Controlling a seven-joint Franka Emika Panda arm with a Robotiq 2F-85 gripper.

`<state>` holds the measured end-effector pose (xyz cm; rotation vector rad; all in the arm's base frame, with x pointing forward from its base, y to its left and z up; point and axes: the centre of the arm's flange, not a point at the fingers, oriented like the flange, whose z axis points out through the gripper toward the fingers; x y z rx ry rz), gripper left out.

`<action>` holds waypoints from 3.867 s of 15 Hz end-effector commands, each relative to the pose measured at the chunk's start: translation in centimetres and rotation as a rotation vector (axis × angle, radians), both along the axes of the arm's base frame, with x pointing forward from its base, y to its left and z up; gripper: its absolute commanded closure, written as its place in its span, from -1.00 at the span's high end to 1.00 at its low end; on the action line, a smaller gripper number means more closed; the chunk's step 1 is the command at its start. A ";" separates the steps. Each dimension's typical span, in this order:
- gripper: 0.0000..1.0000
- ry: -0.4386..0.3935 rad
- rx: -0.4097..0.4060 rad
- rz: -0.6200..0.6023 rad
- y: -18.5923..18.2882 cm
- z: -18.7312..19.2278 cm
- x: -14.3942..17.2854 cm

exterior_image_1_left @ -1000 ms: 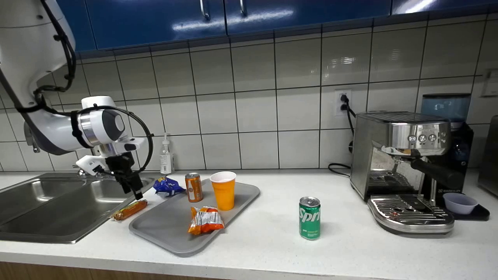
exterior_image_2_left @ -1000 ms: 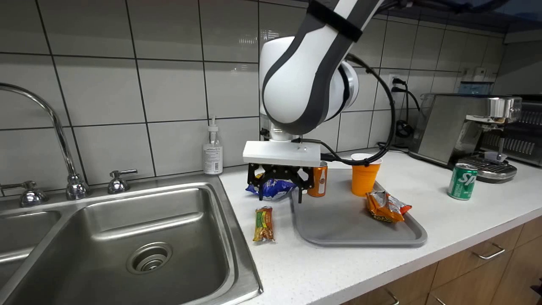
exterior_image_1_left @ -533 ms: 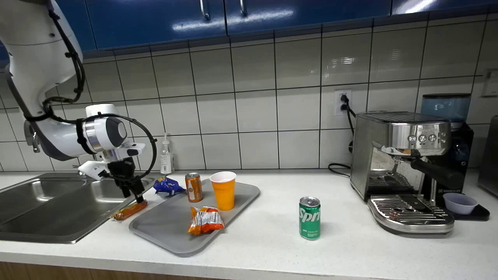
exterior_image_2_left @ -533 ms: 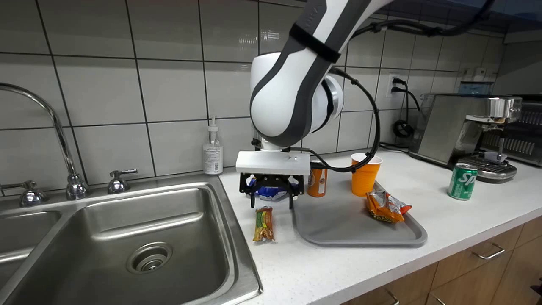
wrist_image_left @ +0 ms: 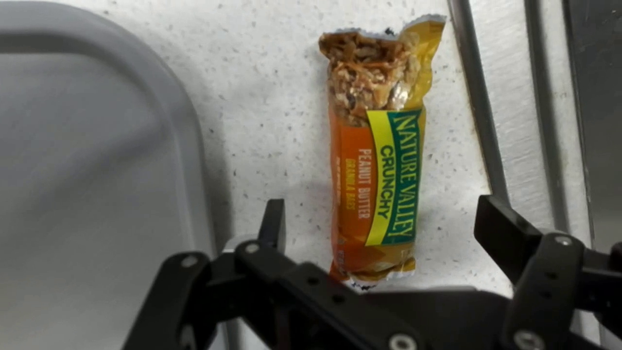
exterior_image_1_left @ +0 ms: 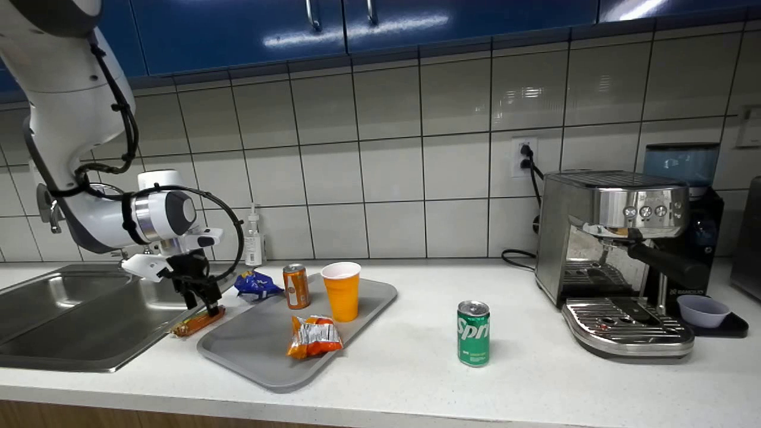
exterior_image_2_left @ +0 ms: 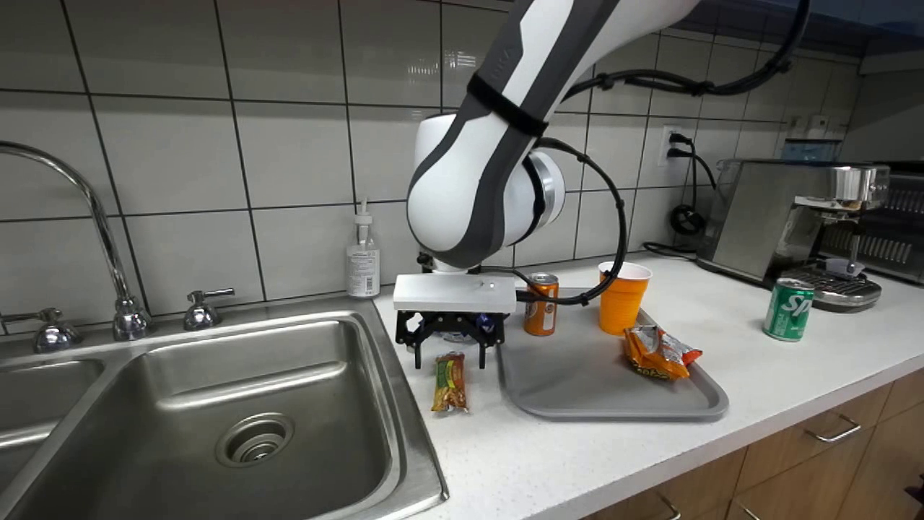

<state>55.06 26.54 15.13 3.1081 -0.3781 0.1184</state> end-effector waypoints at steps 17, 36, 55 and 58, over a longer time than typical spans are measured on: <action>-0.66 -0.003 0.020 0.019 0.0 1.9 0.8; -0.66 -0.059 -0.015 -0.089 -7.3 6.9 -2.6; -0.66 -0.020 -0.058 -0.242 -17.3 4.7 -2.7; -0.66 -0.004 -0.066 -0.256 -18.3 4.2 -2.5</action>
